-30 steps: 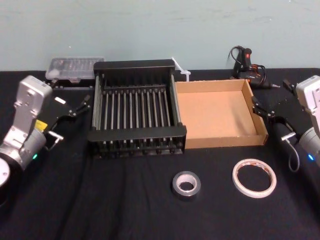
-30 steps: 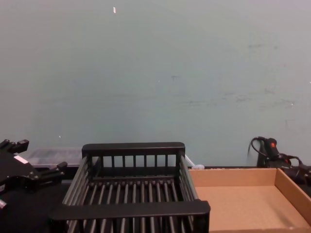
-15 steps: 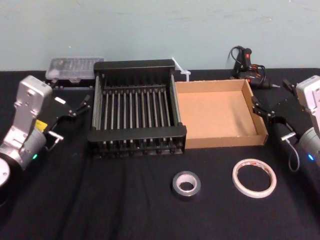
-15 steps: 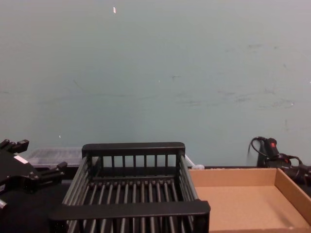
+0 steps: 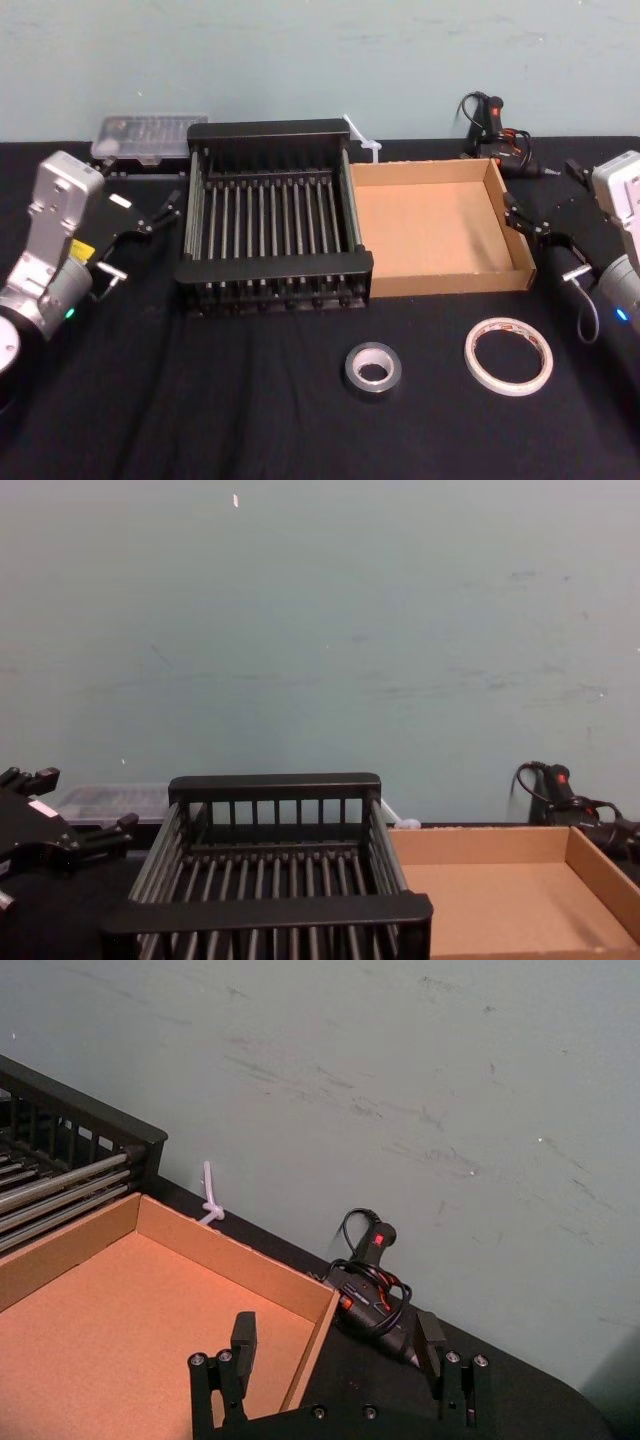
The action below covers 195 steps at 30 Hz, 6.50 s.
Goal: Pick up the white tape and place it into the black box , Pick up the silver tape and place it into the brown box.
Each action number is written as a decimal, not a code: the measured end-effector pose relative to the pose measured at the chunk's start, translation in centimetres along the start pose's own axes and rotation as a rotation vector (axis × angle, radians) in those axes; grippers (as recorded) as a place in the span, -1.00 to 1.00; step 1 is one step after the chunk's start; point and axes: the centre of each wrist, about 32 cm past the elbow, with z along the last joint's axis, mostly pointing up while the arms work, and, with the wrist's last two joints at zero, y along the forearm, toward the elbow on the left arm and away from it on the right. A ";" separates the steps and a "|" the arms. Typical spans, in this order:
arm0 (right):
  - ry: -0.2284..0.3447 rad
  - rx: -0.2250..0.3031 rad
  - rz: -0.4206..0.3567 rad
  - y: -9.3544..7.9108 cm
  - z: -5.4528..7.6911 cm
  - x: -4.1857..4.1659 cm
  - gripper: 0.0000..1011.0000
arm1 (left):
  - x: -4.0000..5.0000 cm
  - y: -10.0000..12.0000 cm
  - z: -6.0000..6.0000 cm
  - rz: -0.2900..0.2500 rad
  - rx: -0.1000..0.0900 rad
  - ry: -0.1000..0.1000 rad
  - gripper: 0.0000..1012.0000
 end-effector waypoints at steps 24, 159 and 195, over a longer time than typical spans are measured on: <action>0.119 -0.040 0.066 -3.9 2.3 1.49 0.98 | 0.00 0.0 0.0 0.000 0.000 0.000 0.98; 0.277 -0.403 0.277 -8.3 -0.2 -0.84 -0.24 | 0.00 0.0 0.0 0.000 0.000 0.000 0.98; 0.291 -0.375 0.293 -8.7 0.2 -0.28 -0.81 | 0.00 0.0 0.0 0.000 0.000 0.000 0.98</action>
